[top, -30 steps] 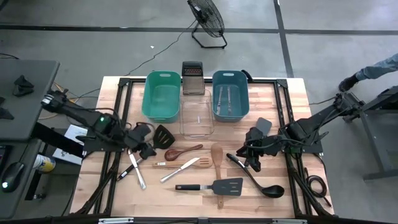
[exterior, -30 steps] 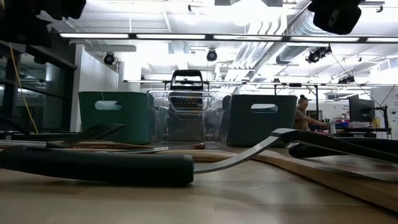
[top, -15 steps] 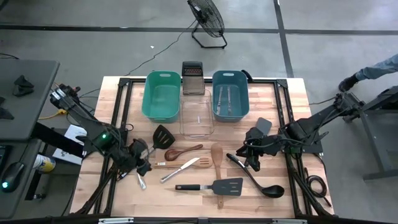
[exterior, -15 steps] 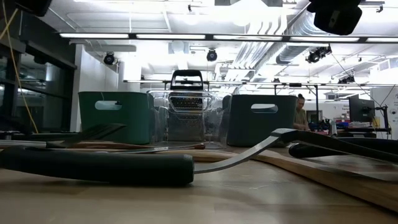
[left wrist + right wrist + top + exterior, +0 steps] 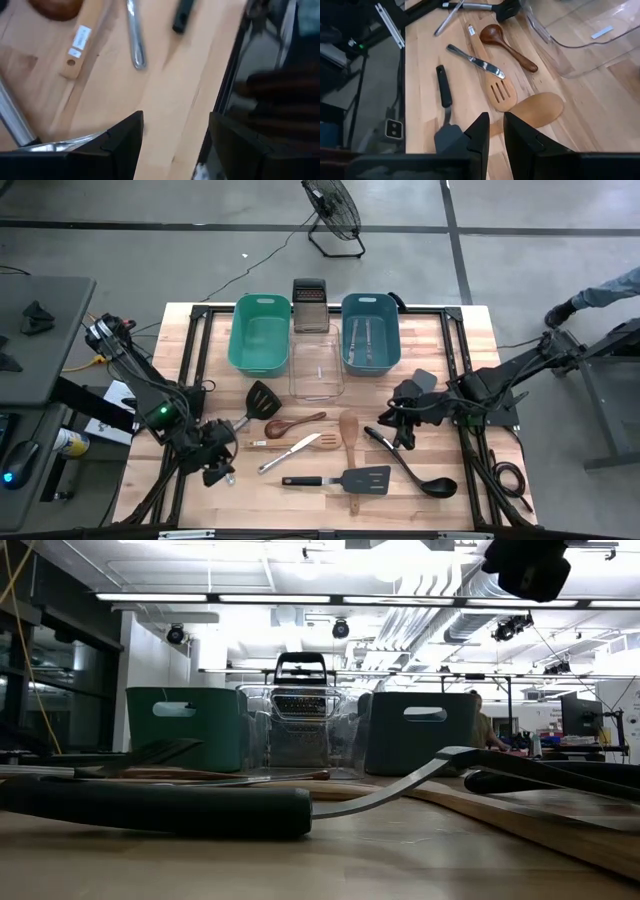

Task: Pick & Place Kitchen Items
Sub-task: Put the left table knife into the blue bin

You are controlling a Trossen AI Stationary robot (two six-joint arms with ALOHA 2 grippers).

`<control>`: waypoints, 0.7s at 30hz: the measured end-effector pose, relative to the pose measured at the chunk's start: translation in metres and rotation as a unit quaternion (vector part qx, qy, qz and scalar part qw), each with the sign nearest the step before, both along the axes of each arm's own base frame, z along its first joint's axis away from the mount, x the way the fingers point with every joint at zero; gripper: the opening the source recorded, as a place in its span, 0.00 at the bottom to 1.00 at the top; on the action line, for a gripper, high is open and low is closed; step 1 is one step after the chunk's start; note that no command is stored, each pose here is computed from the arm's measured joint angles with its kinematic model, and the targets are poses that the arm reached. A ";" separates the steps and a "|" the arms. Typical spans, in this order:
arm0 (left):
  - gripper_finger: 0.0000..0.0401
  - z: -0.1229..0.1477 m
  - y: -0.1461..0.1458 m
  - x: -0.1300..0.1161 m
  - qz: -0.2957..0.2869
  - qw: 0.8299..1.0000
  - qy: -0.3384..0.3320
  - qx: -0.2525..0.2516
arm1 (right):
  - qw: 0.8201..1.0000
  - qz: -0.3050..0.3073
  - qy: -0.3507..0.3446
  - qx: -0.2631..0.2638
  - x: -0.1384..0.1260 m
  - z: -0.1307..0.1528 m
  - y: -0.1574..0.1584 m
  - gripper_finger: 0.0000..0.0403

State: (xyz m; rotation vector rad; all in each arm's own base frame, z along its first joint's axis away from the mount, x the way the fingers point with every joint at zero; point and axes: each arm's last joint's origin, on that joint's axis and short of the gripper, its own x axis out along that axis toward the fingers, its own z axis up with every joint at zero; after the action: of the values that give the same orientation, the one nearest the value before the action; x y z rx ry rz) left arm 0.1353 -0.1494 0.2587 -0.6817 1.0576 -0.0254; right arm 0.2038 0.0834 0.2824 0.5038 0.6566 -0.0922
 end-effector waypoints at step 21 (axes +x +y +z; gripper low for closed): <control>0.56 -0.001 -0.003 -0.004 -0.217 0.975 -0.024 0.049 | 1.000 0.002 0.002 0.000 0.000 0.000 0.000 0.12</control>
State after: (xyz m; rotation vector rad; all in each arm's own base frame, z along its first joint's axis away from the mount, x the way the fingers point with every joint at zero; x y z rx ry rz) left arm 0.1312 -0.1523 0.2577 -0.3504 1.1372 -0.3634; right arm 0.2036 0.0835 0.2821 0.5027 0.6619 -0.0884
